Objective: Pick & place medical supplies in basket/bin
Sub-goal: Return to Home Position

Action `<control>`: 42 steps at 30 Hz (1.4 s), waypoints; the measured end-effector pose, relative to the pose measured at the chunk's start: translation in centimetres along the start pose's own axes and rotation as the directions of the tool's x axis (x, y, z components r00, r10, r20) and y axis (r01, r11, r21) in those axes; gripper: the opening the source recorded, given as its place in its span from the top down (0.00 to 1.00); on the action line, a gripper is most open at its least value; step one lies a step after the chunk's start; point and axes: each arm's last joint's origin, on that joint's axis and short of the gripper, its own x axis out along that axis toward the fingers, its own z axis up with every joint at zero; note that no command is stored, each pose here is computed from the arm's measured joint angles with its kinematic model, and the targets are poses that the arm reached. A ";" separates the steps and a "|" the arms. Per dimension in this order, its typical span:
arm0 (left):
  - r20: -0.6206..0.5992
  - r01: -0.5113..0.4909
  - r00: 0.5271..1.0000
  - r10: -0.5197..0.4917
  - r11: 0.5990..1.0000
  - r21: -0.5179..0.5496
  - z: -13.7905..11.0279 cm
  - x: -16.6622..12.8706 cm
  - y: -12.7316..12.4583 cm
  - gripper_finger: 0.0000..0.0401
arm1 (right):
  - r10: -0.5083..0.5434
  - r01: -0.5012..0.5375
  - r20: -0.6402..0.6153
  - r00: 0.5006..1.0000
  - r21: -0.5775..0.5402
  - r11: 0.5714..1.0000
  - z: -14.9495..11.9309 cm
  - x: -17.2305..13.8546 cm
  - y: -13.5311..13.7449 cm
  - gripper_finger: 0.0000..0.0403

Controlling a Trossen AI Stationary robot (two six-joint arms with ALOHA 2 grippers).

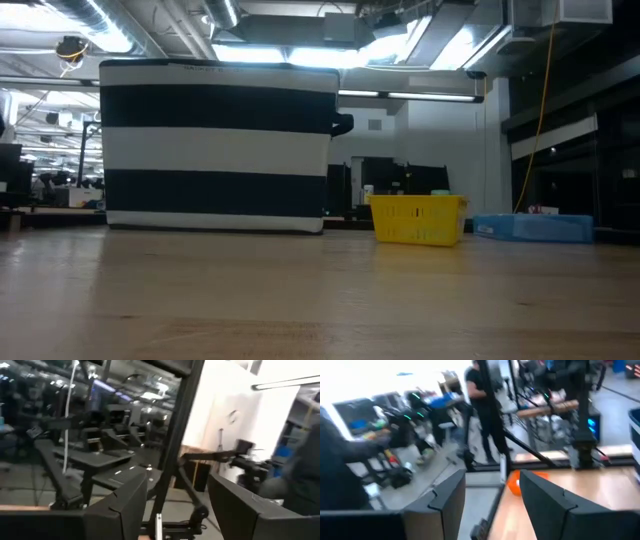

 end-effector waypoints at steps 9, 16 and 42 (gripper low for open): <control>0.195 0.056 0.980 -0.049 0.998 -0.033 -6.7 -7.9 -0.1 0.49 | 0.134 -0.133 0.167 0.977 -0.019 0.991 -3.9 -3.1 -2.6 0.53; 0.147 -0.016 0.989 0.025 0.998 -0.062 -10.5 -10.5 -0.2 0.48 | 0.146 -0.152 0.211 0.967 0.013 0.988 -7.2 -5.3 -5.1 0.53; 0.085 -0.147 0.983 0.161 0.977 -0.152 -18.9 -15.9 1.8 0.47 | 0.144 -0.212 0.253 0.957 0.267 0.940 -19.6 -2.6 -7.4 0.53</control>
